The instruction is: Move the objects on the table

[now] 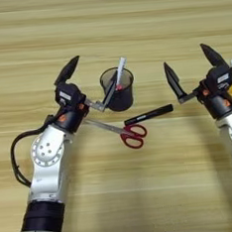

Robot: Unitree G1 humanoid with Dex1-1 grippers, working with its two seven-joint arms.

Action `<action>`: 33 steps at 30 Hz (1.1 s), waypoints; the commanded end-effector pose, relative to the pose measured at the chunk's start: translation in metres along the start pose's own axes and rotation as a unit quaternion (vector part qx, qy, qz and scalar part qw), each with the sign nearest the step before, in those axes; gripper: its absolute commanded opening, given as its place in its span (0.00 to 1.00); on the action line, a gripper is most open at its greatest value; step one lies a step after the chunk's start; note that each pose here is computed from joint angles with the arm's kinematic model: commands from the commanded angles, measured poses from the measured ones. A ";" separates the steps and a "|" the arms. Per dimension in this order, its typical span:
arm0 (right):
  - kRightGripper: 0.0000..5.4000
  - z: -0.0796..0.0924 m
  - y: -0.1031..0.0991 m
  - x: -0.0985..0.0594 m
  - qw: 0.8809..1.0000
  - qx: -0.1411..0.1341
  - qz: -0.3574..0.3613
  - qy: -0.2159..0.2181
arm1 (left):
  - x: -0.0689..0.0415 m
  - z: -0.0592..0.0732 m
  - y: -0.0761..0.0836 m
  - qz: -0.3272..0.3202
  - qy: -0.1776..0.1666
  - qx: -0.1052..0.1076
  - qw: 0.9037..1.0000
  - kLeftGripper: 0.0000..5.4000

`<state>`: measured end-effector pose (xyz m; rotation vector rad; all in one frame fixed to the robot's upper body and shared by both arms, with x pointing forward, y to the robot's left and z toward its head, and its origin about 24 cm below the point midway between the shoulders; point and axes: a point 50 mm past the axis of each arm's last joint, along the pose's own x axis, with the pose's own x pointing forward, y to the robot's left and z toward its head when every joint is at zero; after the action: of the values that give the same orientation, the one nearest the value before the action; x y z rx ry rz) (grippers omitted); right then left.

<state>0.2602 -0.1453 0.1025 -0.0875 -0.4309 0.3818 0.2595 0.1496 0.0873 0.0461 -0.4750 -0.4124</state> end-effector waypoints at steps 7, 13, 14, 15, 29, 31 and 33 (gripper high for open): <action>1.00 -0.013 0.005 -0.017 0.999 0.006 -0.026 0.031 | -0.035 -0.006 0.025 0.120 0.043 0.054 0.990 1.00; 1.00 -0.023 0.008 -0.033 0.997 -0.012 -0.058 0.050 | -0.048 -0.006 0.034 0.164 0.056 0.075 0.982 1.00; 1.00 -0.024 0.008 -0.036 0.996 -0.013 -0.065 0.053 | -0.050 -0.006 0.035 0.169 0.059 0.079 0.981 1.00; 1.00 -0.026 0.008 -0.039 0.996 -0.014 -0.071 0.056 | -0.053 -0.006 0.036 0.174 0.061 0.083 0.979 1.00; 1.00 -0.037 0.008 -0.079 0.983 -0.023 -0.153 0.102 | -0.078 -0.011 0.043 0.228 0.088 0.114 0.963 1.00; 1.00 -0.040 0.006 -0.082 0.979 -0.017 -0.166 0.114 | -0.081 -0.012 0.043 0.231 0.094 0.116 0.961 1.00; 1.00 -0.042 0.004 -0.085 0.977 -0.014 -0.177 0.122 | -0.083 -0.013 0.043 0.233 0.097 0.116 0.961 1.00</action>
<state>0.2059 -0.1704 0.0348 -0.1008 -0.2325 0.0459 0.2167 0.2195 0.0480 0.1751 -0.3324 0.1083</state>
